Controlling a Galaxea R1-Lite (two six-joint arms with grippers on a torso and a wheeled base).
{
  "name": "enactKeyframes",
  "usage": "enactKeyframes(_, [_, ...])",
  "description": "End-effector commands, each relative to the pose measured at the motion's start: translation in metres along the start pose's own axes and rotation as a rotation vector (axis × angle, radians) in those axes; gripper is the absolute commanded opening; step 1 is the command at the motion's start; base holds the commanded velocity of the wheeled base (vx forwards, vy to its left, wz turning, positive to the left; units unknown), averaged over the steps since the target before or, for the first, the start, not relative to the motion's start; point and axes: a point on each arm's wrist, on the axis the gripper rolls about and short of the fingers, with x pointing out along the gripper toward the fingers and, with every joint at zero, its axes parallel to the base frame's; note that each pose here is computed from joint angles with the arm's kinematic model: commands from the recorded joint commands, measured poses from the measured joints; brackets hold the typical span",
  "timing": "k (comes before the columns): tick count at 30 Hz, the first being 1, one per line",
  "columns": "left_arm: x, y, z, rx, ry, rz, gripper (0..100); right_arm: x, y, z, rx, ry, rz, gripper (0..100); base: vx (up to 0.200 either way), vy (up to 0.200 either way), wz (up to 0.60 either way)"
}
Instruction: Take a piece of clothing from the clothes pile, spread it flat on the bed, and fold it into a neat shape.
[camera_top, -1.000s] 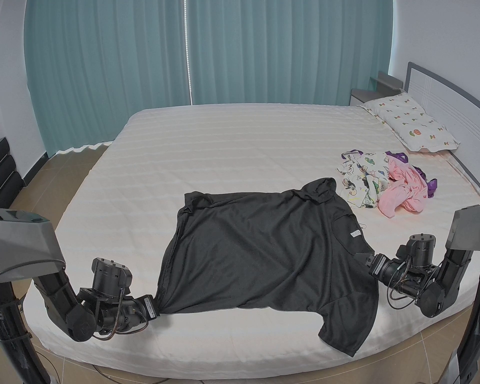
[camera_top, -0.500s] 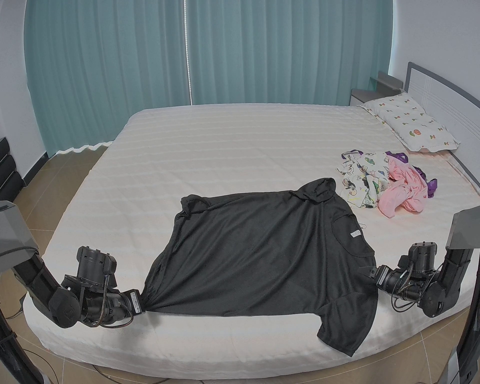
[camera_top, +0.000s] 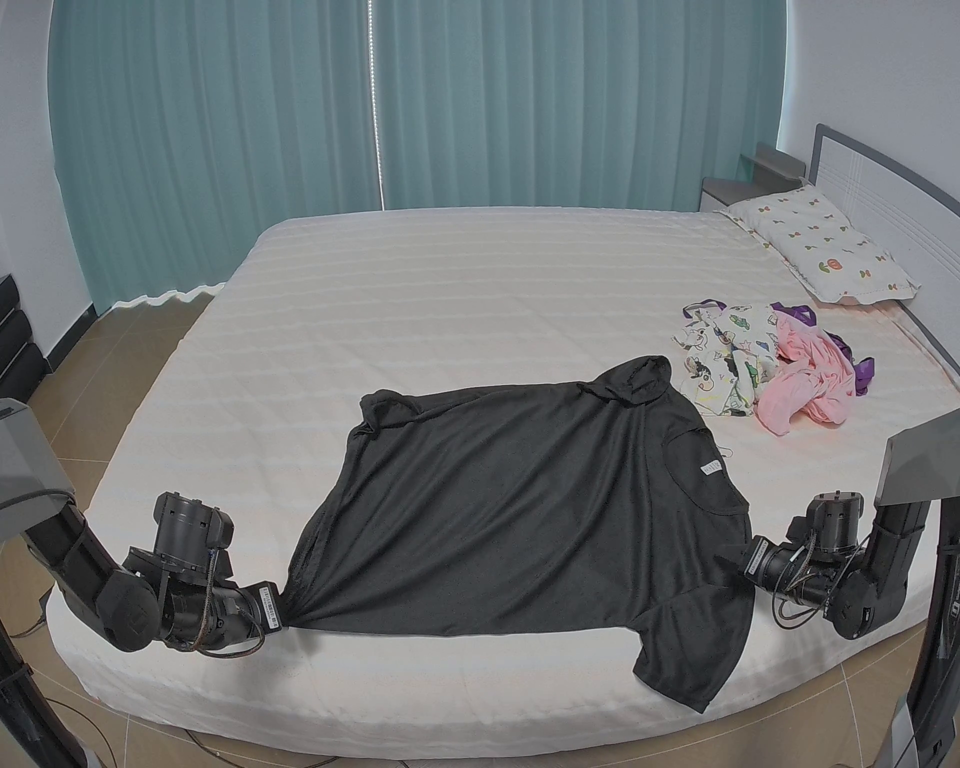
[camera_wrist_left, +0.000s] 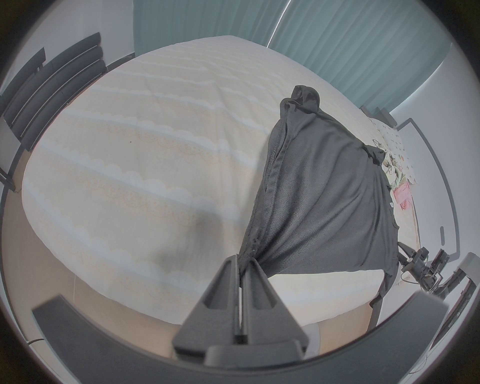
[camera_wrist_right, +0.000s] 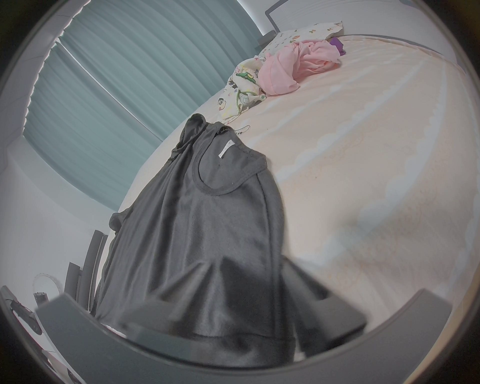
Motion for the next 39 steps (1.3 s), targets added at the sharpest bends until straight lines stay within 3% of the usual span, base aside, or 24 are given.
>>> enactKeyframes(1, [0.000,0.000,0.000,0.000,0.002,-0.001,0,-0.009,0.001,-0.001,-0.008,0.006,-0.008,0,0.000,0.000,0.00])
enactKeyframes(9, [-0.001,0.002,-0.005,0.044,0.020,0.008,0,-0.021,-0.011,0.007,-0.074,0.017,-0.063,0,0.000,0.000,0.00])
enactKeyframes(14, [-0.008,0.008,-0.015,0.118,0.107,0.054,0,-0.033,-0.019,0.016,-0.112,0.011,-0.088,0,0.000,0.000,0.00])
enactKeyframes(18, [-0.014,0.009,-0.016,0.125,0.122,0.063,0,-0.040,-0.021,0.023,-0.114,-0.006,-0.090,0,0.000,0.000,0.00])
enactKeyframes(24, [-0.028,0.012,-0.023,0.204,0.200,0.092,0,-0.048,-0.023,0.027,-0.142,0.005,-0.095,0,0.000,0.000,0.00])
enactKeyframes(30, [-0.026,0.013,-0.024,0.206,0.215,0.100,0,-0.052,-0.028,0.020,-0.202,0.055,-0.109,0,0.000,0.000,0.00])
enactKeyframes(39, [-0.015,0.014,-0.028,0.213,0.261,0.115,0,-0.043,-0.032,0.015,-0.203,0.075,-0.112,0,0.000,0.000,0.00])
